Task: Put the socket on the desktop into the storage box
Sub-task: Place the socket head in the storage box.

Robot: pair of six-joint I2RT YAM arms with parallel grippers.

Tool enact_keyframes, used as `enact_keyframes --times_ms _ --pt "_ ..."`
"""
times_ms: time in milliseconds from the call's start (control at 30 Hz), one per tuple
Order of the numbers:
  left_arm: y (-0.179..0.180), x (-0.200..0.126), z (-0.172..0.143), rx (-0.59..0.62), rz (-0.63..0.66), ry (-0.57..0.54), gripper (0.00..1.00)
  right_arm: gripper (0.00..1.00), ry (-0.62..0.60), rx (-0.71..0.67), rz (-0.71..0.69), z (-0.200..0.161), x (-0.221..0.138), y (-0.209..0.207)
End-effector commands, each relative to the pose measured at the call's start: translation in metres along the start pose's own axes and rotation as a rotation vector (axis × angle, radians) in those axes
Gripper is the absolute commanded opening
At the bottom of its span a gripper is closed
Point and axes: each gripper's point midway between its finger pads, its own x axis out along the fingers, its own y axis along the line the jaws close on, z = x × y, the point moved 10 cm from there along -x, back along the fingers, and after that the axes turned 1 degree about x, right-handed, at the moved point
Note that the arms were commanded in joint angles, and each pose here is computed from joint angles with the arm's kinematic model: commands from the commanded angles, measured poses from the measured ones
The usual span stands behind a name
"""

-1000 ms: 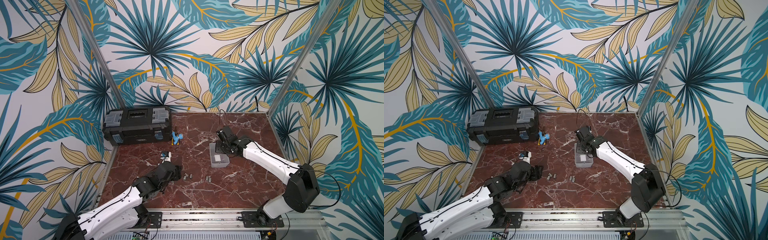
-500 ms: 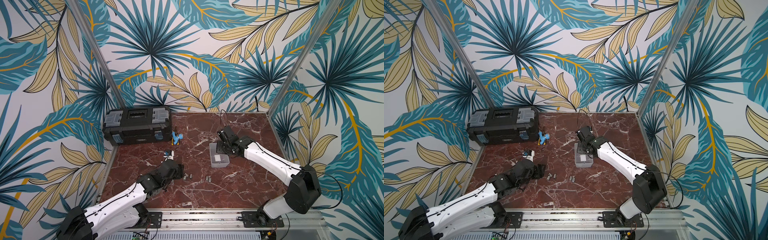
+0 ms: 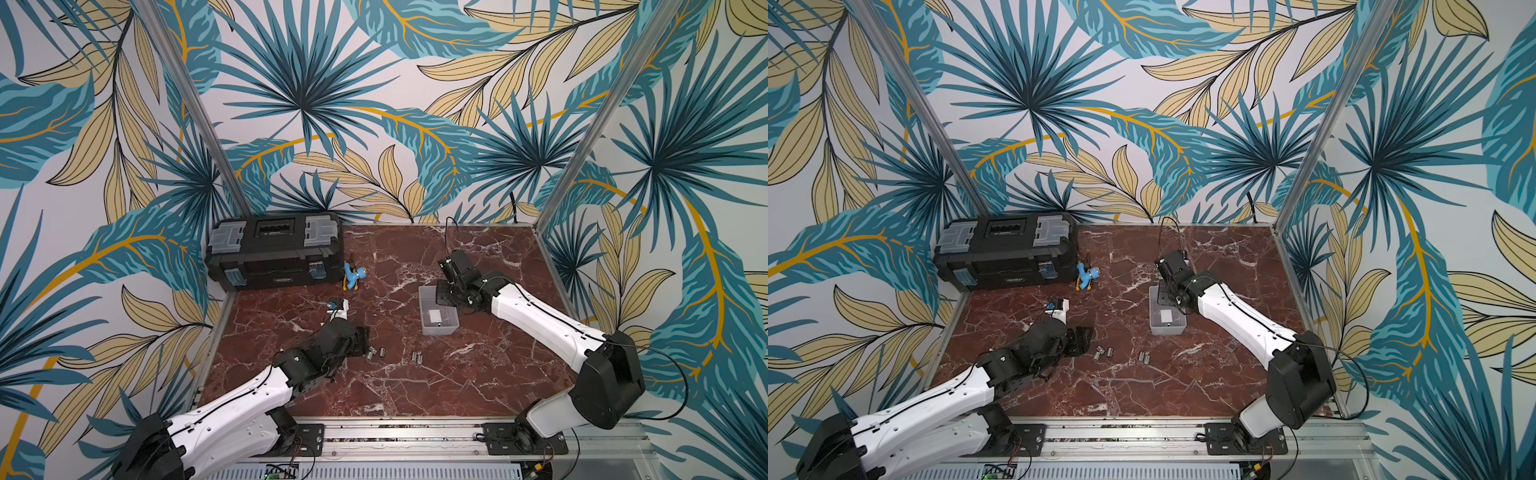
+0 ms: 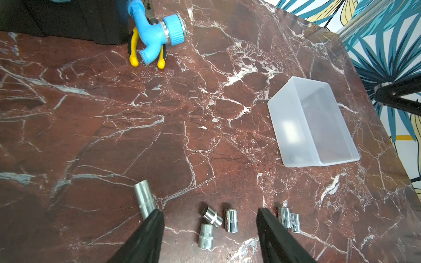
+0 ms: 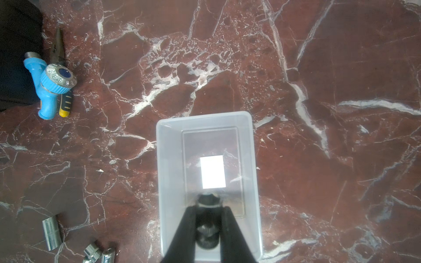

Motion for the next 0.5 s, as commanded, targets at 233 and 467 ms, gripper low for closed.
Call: enact_keyframes --times_ms 233,467 --pt "0.0058 0.0040 -0.0069 -0.004 -0.011 -0.007 0.70 0.00 0.040 0.010 -0.002 -0.0111 0.0168 -0.0104" --pt "0.0063 0.0047 -0.0079 -0.012 -0.018 -0.016 0.70 0.00 0.039 0.007 0.000 -0.0097 0.0173 -0.0103"
